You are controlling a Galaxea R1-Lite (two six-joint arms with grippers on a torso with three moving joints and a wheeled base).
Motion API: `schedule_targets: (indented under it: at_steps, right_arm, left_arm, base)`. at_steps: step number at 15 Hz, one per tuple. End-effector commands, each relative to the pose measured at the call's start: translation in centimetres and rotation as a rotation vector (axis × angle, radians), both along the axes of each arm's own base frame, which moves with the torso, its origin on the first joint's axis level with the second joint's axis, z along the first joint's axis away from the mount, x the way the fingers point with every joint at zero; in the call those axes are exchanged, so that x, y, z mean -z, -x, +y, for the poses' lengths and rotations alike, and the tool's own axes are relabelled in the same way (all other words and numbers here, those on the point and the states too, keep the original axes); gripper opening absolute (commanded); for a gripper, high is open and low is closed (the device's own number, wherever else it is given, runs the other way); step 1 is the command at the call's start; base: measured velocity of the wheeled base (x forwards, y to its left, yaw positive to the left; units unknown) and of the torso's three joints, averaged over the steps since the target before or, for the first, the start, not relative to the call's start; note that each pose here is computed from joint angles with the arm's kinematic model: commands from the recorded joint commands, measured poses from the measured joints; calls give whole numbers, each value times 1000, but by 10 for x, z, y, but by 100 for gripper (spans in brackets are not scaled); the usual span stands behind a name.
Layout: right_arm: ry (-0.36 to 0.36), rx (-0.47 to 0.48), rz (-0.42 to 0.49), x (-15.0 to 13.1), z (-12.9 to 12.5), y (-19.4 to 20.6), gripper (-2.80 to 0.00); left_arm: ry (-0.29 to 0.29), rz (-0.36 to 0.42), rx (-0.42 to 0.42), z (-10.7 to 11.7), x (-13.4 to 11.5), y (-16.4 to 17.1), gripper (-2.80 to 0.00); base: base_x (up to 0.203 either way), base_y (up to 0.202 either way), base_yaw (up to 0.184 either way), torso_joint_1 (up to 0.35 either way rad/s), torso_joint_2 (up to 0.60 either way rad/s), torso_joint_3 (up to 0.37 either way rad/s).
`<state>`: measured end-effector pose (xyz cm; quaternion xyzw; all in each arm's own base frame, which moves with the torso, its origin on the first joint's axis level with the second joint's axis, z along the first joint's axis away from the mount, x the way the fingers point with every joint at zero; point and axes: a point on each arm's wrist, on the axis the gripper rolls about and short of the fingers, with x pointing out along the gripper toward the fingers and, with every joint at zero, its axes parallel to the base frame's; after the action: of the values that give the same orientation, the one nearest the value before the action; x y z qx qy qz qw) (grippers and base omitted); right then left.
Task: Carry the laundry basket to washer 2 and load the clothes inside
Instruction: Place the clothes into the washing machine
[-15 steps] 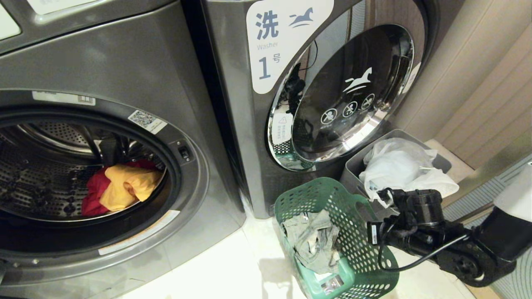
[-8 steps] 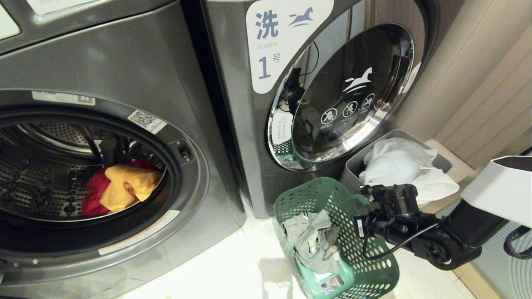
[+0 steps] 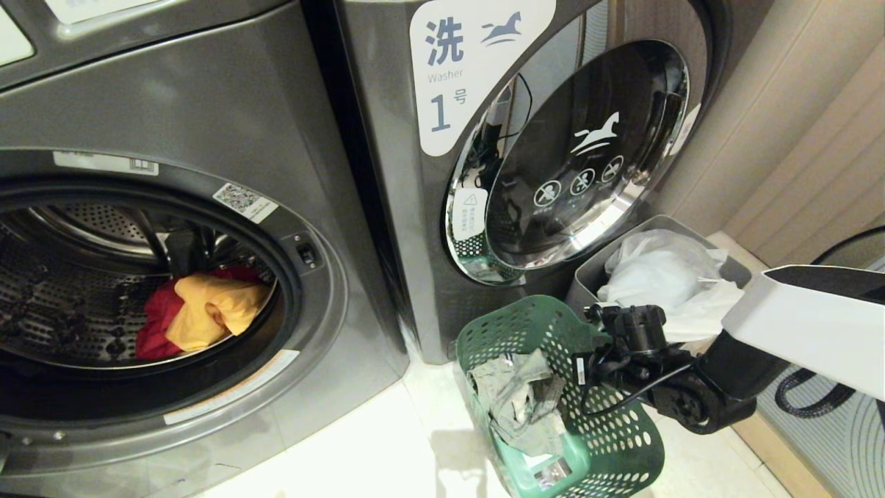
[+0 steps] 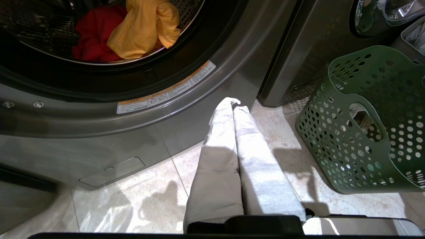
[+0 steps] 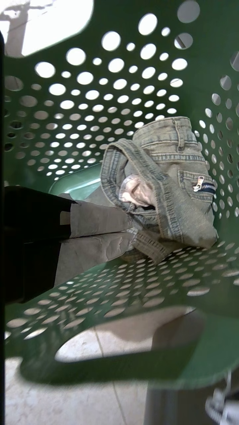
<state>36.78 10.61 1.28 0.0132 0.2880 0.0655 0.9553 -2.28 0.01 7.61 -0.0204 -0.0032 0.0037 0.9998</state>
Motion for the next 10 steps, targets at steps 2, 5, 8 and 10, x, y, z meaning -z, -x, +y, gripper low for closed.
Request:
schedule_targets:
  at_steps: [2,5,8,10]
  right_arm:
    - [5,-4,21,17,5,-10,-280]
    - [13,0,70,24,6,-13,-280]
    - [-13,47,43,17,-5,-22,-280]
    - [-16,107,51,15,-29,-28,-280]
  left_arm:
    - [1,0,-2,0,0,0,-280]
    - [1,0,0,0,0,0,-280]
    - [1,0,-1,0,0,0,-280]
    - [1,0,-2,0,0,0,-280]
  base:
    - [0,0,0,0,0,0]
    - [0,0,0,0,0,0]
    - [0,0,0,0,0,0]
    - [0,0,0,0,0,0]
